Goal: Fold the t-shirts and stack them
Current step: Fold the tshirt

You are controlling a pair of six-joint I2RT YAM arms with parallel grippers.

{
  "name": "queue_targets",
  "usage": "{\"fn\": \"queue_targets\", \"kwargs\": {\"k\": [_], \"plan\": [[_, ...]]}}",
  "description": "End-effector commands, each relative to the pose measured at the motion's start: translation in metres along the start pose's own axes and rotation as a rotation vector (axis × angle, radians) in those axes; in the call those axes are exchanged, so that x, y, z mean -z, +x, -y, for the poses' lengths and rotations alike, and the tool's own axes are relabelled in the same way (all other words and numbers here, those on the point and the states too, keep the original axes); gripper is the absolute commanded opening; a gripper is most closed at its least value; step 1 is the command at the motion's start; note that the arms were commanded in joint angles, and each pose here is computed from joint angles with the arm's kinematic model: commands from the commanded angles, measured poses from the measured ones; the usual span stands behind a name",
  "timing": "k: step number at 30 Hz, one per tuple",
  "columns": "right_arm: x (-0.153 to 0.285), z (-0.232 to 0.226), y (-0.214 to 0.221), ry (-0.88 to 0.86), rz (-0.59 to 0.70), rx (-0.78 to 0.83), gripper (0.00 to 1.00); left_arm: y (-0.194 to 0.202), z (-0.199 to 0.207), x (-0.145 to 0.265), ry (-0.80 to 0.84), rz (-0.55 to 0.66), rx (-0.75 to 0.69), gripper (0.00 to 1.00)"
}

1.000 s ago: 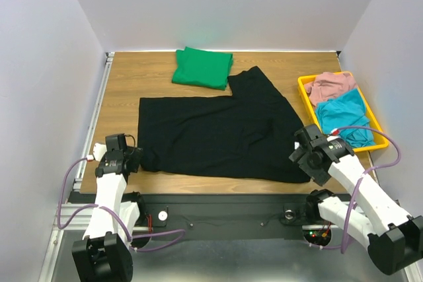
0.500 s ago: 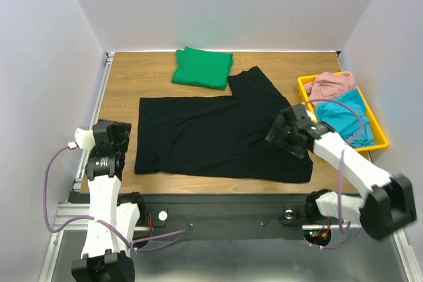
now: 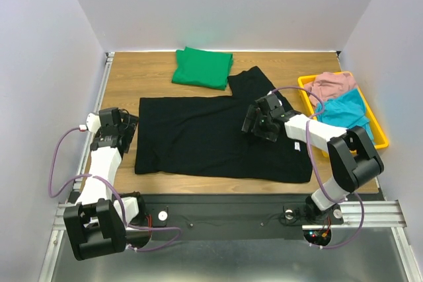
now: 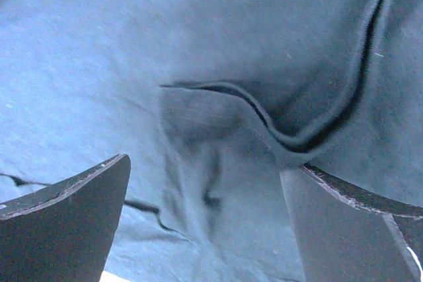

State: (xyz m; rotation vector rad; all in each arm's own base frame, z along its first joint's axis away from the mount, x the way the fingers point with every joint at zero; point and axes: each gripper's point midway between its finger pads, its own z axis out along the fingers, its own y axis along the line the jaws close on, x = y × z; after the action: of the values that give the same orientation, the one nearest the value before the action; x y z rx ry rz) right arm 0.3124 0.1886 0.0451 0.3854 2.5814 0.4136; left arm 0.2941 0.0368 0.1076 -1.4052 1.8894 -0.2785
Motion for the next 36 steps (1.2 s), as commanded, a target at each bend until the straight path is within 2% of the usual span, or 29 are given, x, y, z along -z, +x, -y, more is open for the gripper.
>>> {"fn": "queue_targets", "kwargs": {"k": [1,7,13,16,17,20,23,25,29,32,36], "plan": [[0.000,-0.035,-0.033,-0.090,0.103,0.029,1.00,-0.009,0.020,0.002,0.074,0.025,-0.034,0.98],[-0.018,-0.046,-0.036,-0.100,0.087,0.041,1.00,-0.017,0.022,0.003,0.073,0.065,-0.032,0.98],[-0.022,-0.084,-0.051,-0.212,0.085,0.057,1.00,-0.025,0.034,0.005,0.090,0.078,-0.052,0.98],[-0.013,-0.081,-0.053,-0.198,0.109,0.046,1.00,-0.025,0.032,0.004,0.076,0.075,-0.072,0.98],[-0.005,-0.074,-0.063,-0.153,0.166,0.038,1.00,-0.025,0.031,0.004,0.071,0.076,-0.080,0.98],[0.007,-0.046,-0.064,-0.019,0.193,0.041,1.00,-0.027,0.026,0.003,0.050,0.086,-0.106,0.99],[0.024,-0.044,-0.065,0.031,0.225,0.116,1.00,-0.025,0.021,0.000,0.032,0.082,-0.121,0.99],[0.029,-0.058,-0.066,0.009,0.233,0.167,1.00,-0.023,0.021,-0.002,0.034,0.074,-0.122,0.98],[0.014,-0.093,-0.055,-0.031,0.197,0.296,0.99,-0.017,0.021,-0.005,0.047,0.046,-0.131,0.98],[-0.010,-0.097,-0.049,-0.004,0.161,0.332,0.92,-0.016,0.019,-0.005,0.037,0.044,-0.143,0.98],[-0.028,-0.092,-0.060,0.086,0.184,0.322,0.76,-0.014,0.017,-0.007,0.038,0.039,-0.147,0.98]]}}
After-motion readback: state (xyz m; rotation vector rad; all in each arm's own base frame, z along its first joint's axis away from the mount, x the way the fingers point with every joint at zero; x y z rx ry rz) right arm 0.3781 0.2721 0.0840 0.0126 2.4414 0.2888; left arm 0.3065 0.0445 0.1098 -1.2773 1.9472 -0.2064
